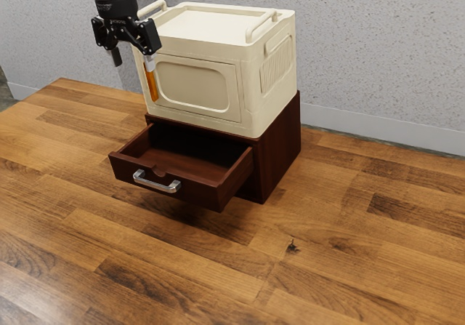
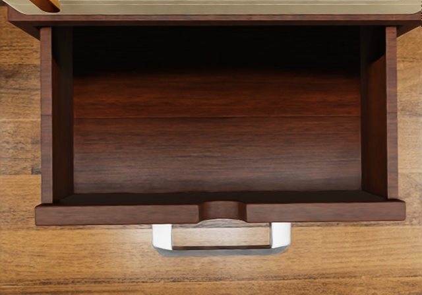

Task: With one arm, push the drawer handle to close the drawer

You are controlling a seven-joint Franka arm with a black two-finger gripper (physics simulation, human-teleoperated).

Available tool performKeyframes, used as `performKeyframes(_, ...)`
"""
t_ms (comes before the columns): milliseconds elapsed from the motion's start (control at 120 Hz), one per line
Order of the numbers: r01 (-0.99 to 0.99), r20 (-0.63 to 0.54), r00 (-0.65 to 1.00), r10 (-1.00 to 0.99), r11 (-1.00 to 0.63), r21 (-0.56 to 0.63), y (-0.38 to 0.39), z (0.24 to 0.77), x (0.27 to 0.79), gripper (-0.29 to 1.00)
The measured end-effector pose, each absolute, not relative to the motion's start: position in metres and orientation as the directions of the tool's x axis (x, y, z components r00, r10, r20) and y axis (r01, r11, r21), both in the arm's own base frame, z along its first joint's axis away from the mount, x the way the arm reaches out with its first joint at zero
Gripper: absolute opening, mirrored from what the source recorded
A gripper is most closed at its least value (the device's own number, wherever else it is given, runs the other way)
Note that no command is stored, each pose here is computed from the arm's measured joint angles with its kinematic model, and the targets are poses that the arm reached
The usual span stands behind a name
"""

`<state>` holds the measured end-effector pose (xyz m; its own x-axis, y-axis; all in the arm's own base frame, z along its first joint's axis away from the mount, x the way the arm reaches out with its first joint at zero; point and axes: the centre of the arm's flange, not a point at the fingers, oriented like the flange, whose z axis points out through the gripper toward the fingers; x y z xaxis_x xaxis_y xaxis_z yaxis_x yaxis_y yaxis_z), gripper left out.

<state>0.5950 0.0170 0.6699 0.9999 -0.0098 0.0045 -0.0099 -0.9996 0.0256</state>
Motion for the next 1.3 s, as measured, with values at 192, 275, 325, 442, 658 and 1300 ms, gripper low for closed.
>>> performKeyframes(192, -0.009, 0.004, 1.000, -0.009, -0.999, 0.033, 0.017, 0.669, 0.595, 0.70)
performKeyframes(275, -0.005, 0.030, 1.000, -0.004, -0.999, 0.042, 0.018, 0.685, 0.590, 0.70)
performKeyframes(325, -0.006, 0.122, 0.993, -0.002, -0.999, 0.033, 0.015, 0.737, 0.566, 0.70)
performKeyframes(442, -0.043, 0.191, 0.981, -0.035, -0.998, 0.038, -0.013, 0.780, 0.537, 0.70)
performKeyframes(658, 0.006, 0.072, 0.997, 0.008, -0.999, 0.037, -0.015, 0.735, 0.541, 0.70)
performKeyframes(1300, 0.074, 0.018, 0.997, 0.073, -0.993, -0.090, 0.007, 0.440, 0.465, 0.05)
